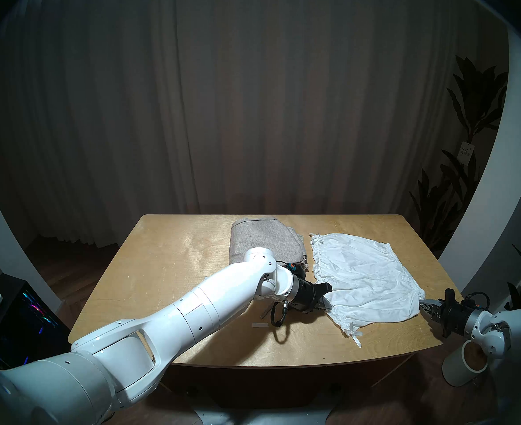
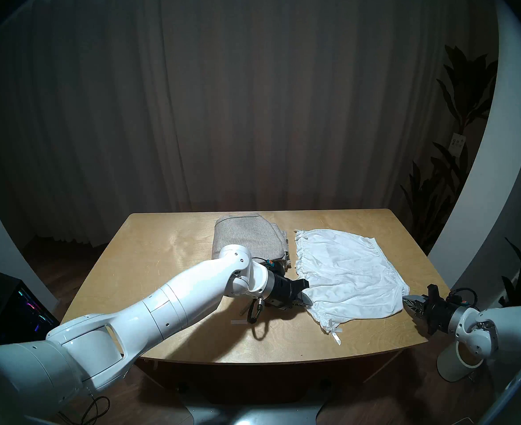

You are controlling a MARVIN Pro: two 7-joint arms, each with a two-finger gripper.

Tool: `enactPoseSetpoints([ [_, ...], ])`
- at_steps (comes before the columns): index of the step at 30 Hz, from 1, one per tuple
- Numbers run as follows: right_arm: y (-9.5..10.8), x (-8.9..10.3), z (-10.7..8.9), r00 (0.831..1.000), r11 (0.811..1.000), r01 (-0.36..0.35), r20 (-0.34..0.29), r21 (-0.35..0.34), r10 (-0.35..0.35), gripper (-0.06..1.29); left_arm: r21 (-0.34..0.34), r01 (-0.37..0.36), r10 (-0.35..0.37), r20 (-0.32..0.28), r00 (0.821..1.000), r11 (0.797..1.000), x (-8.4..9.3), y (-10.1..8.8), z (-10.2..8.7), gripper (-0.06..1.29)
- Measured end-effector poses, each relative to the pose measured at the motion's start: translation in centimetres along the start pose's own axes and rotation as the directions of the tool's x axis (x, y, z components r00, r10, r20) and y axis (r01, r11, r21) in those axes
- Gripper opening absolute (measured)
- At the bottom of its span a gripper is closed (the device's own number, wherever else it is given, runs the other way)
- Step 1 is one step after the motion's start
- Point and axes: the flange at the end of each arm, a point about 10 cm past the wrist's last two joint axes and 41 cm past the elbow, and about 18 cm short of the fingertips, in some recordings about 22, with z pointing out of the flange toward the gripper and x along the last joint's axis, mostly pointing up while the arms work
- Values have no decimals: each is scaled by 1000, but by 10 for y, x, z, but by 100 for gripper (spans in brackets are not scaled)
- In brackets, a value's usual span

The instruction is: Fold pants twice and stack them

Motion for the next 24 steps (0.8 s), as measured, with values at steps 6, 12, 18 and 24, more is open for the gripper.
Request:
enactPoseSetpoints([
  [6, -7, 2, 1, 1000, 1000, -9, -3, 21, 9, -3, -7, 10, -10, 11, 1000, 1000, -2, -1, -1, -3],
  [12, -10, 3, 1, 1000, 999, -21, -3, 32, 21, -3, -9, 15, -14, 21, 1000, 1000, -5, -1, -2, -3],
  [18, -14, 4, 1, 999, 998, -35, -1, 50, 35, -3, -11, 22, -22, 26, 999, 1000, -8, -1, -3, -3],
  [24, -21, 5, 2, 999, 996, -47, 2, 80, 47, -3, -8, 34, -34, 20, 999, 999, -5, -3, -8, -3],
])
